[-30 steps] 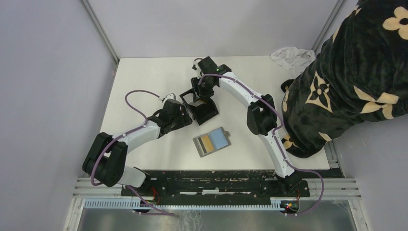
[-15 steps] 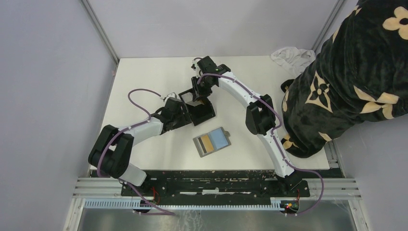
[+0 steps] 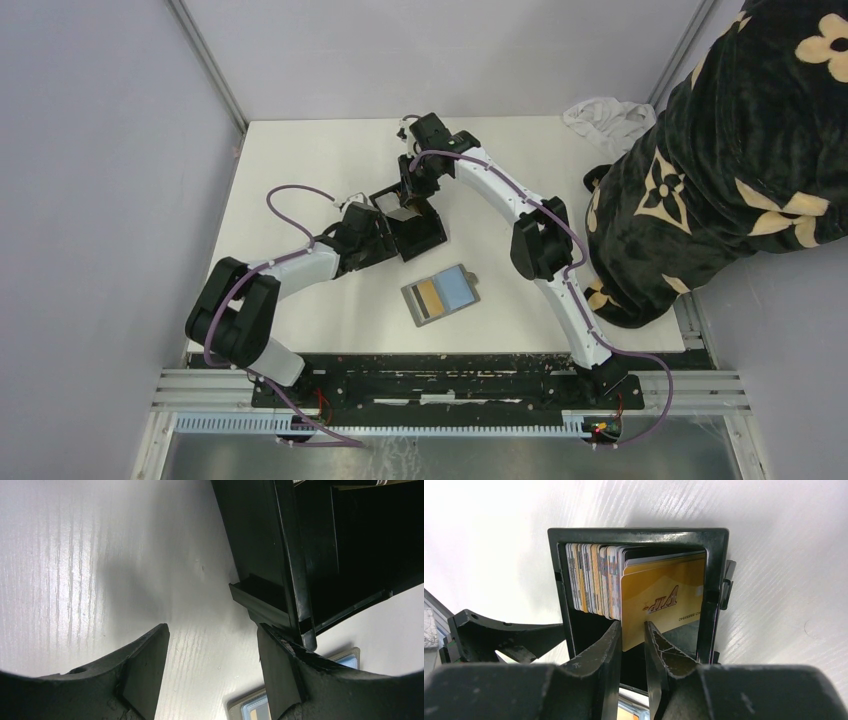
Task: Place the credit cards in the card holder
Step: Pick up the credit card from the storage box.
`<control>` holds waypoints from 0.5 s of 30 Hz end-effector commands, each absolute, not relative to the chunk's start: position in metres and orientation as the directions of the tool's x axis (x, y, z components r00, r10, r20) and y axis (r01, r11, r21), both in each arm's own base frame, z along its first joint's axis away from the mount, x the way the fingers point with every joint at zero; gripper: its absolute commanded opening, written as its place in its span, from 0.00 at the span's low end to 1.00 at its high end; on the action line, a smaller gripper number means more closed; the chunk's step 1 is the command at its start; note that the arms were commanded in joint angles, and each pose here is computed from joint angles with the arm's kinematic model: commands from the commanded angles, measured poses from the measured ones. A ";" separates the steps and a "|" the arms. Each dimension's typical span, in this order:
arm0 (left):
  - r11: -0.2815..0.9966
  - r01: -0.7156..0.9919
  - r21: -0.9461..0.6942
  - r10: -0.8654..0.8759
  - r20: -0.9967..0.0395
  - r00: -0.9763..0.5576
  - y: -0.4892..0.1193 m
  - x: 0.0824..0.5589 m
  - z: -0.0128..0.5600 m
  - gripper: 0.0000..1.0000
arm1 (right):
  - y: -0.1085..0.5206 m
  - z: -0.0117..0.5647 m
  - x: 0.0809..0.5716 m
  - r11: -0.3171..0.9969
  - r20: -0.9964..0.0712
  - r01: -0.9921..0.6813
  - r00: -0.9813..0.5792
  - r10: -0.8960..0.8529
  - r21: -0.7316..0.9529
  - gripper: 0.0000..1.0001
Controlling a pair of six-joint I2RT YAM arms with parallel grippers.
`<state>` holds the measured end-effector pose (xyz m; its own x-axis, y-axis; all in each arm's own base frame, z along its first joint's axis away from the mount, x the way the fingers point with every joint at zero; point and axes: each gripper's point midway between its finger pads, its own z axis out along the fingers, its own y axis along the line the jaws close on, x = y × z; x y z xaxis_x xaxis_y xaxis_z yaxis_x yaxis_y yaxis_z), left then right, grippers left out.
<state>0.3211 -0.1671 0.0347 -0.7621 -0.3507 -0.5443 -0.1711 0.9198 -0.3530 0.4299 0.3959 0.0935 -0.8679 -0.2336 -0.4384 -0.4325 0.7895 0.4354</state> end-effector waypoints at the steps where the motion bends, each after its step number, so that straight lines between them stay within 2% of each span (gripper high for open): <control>1: 0.921 -0.106 -0.375 -0.329 -0.603 -0.727 -0.174 0.342 0.054 0.72 | 0.409 0.146 0.437 0.746 -0.538 -0.480 -0.820 -0.194 0.462 0.26; 8: 0.921 -0.107 -0.375 -0.330 -0.602 -0.727 -0.173 0.341 0.054 0.72 | 0.405 0.152 0.439 0.754 -0.555 -0.486 -0.808 -0.196 0.442 0.23; 15: 0.920 -0.110 -0.377 -0.335 -0.605 -0.723 -0.171 0.341 0.055 0.72 | 0.392 0.160 0.444 0.788 -0.591 -0.491 -0.779 -0.207 0.371 0.16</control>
